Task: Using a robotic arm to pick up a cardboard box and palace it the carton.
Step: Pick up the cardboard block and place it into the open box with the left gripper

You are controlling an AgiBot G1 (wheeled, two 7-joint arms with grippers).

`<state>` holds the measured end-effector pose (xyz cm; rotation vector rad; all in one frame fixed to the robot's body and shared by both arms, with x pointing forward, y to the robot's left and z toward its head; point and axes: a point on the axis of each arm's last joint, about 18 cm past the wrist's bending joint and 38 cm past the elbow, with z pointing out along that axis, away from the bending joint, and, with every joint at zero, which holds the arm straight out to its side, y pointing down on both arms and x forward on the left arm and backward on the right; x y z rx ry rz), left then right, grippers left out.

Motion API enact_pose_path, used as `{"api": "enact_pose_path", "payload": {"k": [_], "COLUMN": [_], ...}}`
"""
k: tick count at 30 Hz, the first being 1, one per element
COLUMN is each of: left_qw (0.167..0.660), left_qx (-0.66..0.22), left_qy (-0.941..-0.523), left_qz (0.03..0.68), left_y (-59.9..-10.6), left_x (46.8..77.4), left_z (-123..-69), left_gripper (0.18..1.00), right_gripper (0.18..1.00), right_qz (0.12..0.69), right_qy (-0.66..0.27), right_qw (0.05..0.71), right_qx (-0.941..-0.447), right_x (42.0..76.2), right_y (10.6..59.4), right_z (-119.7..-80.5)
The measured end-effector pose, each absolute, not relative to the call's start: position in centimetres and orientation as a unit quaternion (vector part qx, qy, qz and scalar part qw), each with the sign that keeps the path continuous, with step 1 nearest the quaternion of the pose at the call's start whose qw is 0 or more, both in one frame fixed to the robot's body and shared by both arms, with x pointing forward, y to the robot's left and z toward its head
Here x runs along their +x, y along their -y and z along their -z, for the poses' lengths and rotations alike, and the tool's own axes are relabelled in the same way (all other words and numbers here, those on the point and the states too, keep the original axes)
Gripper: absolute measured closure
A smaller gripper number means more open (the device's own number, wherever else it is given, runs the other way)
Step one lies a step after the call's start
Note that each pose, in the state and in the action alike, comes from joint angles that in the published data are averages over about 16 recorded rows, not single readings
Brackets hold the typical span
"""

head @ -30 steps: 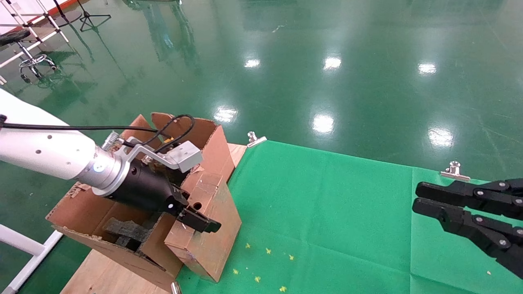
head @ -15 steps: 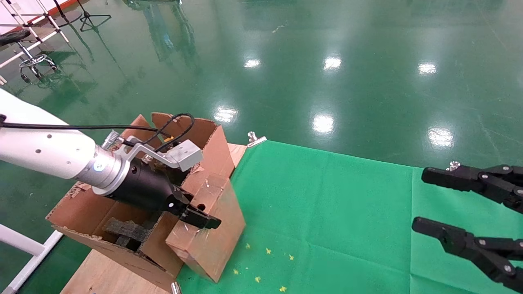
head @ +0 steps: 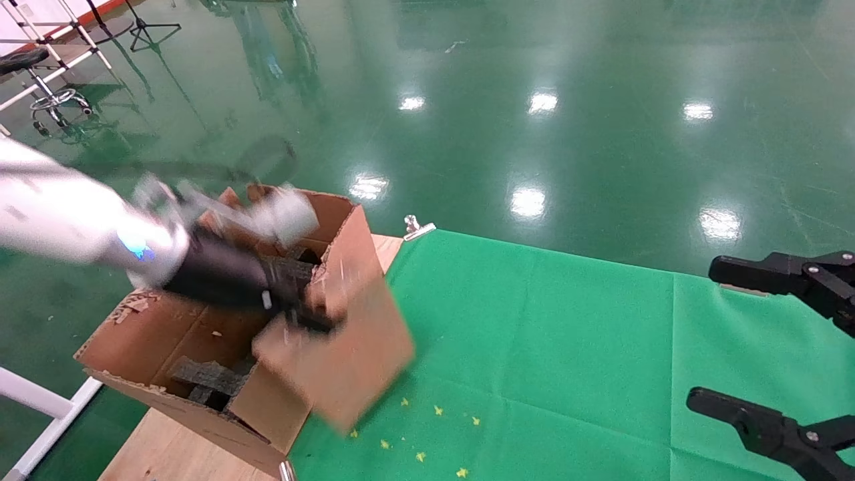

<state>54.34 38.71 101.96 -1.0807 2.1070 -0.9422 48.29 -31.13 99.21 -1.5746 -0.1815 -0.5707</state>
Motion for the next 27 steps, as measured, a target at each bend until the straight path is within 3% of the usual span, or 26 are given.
{"api": "enact_pose_path", "payload": {"k": [3,12,27], "left_qw": [0.332,0.434,0.415], "left_qx": [-0.395,-0.401,-0.514], "left_qy": [-0.769,-0.704,-0.686], "left_qz": [0.378,0.394,0.305], "left_y": [-40.1,-46.5,-57.6], "left_x": [53.4,50.8,53.4], "left_z": [-105.1,-110.5,-101.7], "left_gripper": [0.739,0.777,0.779], "right_gripper": [0.333,0.218,0.178], "right_qz": [0.253,0.253,0.253], "right_qy": [0.08,0.08,0.08], "right_qw": [0.666,0.666,0.666], "right_qx": [-0.697,-0.697,-0.697], "right_x": [48.3,48.3,48.3], "right_y": [31.1,31.1,31.1], "right_z": [-99.2,-99.2,-99.2]}}
